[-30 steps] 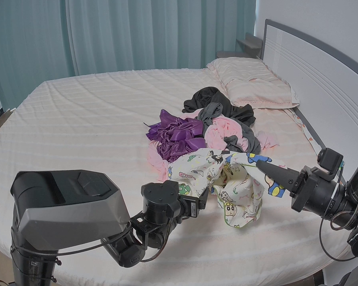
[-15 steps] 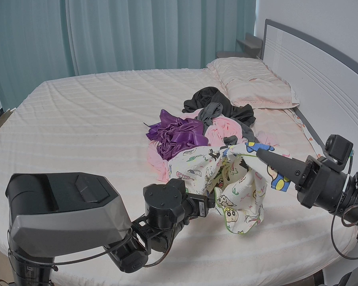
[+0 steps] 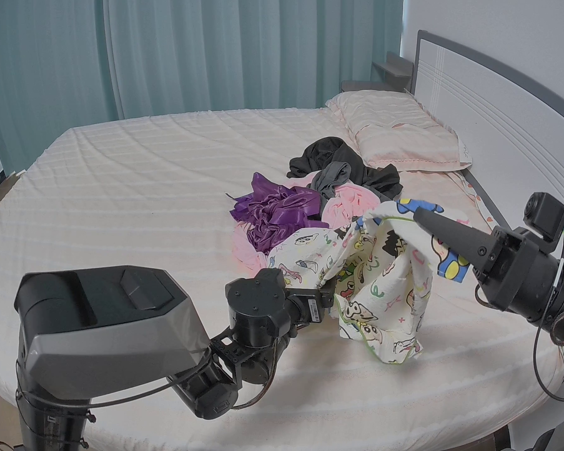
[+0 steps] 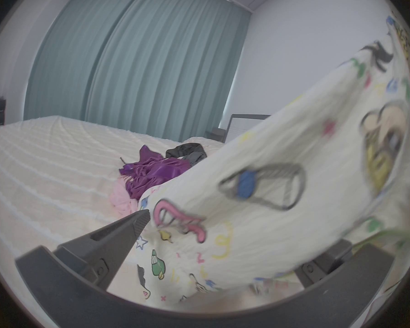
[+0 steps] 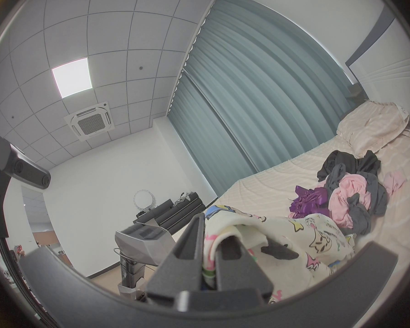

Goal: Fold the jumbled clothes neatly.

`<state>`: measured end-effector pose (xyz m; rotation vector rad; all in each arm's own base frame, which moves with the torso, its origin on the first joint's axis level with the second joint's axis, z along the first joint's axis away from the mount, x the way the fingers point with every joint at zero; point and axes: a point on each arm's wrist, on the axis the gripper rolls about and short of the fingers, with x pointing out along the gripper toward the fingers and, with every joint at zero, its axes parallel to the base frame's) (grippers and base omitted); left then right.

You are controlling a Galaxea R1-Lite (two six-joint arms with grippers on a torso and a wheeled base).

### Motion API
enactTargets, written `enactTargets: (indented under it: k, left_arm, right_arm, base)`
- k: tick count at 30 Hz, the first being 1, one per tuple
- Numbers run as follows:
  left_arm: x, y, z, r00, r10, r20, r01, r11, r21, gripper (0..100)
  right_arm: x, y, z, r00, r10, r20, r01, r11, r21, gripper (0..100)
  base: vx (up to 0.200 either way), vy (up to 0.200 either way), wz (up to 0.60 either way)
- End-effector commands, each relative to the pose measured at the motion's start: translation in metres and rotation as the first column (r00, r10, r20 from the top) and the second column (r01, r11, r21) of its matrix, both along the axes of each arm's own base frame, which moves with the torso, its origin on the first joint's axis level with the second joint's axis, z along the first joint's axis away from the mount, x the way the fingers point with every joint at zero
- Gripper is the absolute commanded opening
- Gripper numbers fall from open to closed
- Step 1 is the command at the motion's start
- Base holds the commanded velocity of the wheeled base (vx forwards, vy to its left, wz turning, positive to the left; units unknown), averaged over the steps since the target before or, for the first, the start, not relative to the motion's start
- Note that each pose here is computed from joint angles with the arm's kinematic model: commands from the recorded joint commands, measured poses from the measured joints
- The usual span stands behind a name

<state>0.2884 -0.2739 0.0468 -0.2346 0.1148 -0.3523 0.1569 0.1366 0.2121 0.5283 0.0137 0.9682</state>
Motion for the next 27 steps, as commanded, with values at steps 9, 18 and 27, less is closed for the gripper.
enactTargets:
  k: [9,18,27]
  left_arm:
    - [0.008,0.007,-0.023,0.997,0.039,-0.064,-0.040,0.999,-0.024,100]
    - [0.011,0.015,-0.052,0.990,0.069,-0.125,-0.068,0.998,0.017,100]
    - [-0.002,0.028,-0.062,0.981,0.078,-0.178,-0.068,0.996,0.058,0]
  right_arm:
    - [0.006,0.005,0.036,0.997,0.001,0.076,-0.006,0.998,0.060,0]
    - [0.007,0.004,0.042,0.998,-0.002,0.069,-0.002,0.999,0.054,0]
    - [0.014,-0.006,0.029,0.998,-0.055,0.029,0.054,0.998,0.023,0]
  base:
    - [0.000,0.000,0.00]
    - [0.000,0.000,0.00]
    - [0.000,0.000,0.00]
